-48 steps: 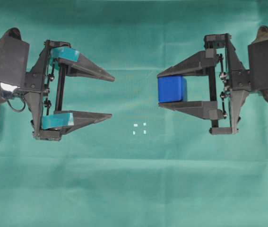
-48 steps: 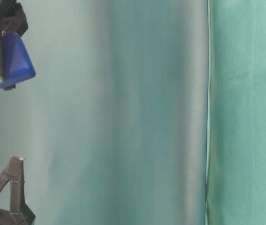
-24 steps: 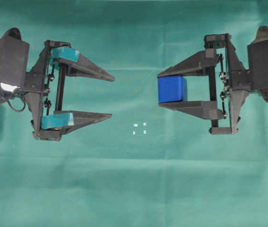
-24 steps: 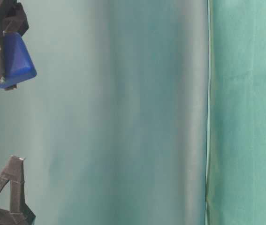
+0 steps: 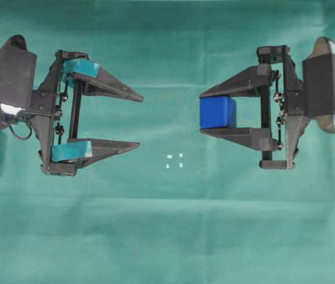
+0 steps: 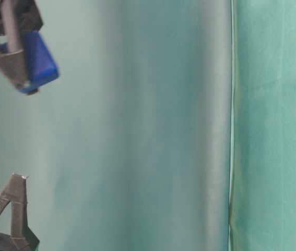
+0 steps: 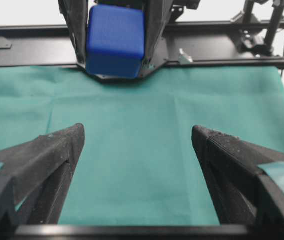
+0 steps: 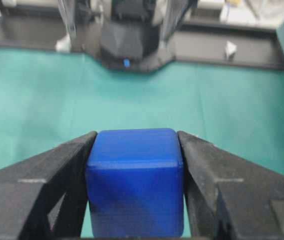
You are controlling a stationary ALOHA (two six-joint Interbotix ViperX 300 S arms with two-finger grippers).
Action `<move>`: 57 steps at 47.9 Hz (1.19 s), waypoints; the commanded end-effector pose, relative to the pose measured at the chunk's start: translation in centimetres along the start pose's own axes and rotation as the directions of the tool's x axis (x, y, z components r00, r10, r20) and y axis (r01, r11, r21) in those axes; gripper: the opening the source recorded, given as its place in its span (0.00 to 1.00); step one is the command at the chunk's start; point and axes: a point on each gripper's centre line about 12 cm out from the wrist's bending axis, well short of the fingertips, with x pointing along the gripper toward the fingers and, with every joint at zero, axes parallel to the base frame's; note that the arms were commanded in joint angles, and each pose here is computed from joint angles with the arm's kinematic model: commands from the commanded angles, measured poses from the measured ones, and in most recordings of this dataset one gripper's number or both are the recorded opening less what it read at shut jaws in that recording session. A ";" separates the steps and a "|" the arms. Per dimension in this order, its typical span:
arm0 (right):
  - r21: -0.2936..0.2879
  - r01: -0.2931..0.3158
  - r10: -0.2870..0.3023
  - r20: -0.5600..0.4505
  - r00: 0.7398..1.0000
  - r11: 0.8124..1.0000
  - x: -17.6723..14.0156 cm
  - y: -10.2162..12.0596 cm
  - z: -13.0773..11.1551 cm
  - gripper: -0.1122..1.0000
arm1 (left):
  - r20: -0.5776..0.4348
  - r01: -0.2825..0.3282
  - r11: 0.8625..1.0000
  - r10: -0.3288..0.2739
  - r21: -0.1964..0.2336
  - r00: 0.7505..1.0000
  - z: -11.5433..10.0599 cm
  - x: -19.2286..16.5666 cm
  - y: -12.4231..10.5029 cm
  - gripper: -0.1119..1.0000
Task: Handover the blue block to the right arm after grasping it with the left arm, then place it in the designated position.
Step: 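Carry the cube with the right gripper toward the right side, then move the right gripper with the cube over the white marker spot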
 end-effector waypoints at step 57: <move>0.060 0.073 -0.062 -0.166 0.984 0.996 -0.5 0.6 -1.5 0.56 | 0.037 0.001 1.000 -0.001 0.000 0.999 1.3 -0.1 0.0 0.99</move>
